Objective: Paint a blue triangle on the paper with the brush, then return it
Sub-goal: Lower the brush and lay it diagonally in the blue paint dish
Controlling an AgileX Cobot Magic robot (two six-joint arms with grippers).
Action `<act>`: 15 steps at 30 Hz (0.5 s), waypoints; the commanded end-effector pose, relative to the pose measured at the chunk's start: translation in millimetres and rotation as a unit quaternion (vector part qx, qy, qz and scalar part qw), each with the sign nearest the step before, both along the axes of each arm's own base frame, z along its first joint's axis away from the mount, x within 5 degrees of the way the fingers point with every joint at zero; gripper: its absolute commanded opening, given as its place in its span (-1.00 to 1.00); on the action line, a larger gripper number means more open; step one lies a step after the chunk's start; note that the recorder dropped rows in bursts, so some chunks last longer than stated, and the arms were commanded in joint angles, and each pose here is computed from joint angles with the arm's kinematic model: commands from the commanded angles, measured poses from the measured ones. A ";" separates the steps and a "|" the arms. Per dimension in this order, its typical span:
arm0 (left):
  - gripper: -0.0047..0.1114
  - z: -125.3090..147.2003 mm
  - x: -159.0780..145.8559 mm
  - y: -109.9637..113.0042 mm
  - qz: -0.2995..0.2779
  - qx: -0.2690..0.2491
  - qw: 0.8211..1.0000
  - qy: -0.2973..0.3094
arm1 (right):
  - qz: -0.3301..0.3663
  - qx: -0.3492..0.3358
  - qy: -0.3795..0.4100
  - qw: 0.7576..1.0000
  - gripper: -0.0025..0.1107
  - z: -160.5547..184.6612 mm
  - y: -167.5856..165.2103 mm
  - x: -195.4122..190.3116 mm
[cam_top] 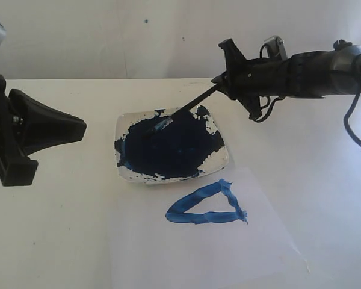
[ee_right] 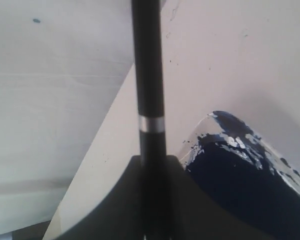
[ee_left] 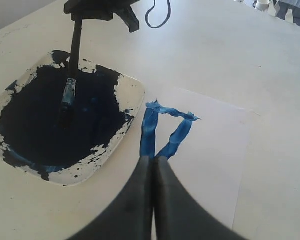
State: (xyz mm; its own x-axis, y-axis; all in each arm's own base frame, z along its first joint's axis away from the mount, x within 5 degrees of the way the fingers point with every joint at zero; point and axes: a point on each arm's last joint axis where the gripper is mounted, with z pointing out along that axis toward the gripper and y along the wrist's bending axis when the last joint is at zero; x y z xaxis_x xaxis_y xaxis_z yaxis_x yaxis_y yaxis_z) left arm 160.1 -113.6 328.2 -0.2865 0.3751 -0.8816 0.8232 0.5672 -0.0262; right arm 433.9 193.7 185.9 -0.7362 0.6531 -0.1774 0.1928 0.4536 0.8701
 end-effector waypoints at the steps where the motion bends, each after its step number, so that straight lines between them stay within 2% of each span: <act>1: -0.92 -0.5 -2.6 -0.2 -0.002 -0.010 1.000 0.012 | 0.001 0.002 0.010 1.000 -0.96 -8.2 -0.5 1.9; 15: -0.92 -0.4 -3.0 -0.5 -0.004 -0.012 1.000 0.014 | -0.027 -0.004 0.075 0.997 -0.96 -56.7 -1.6 6.0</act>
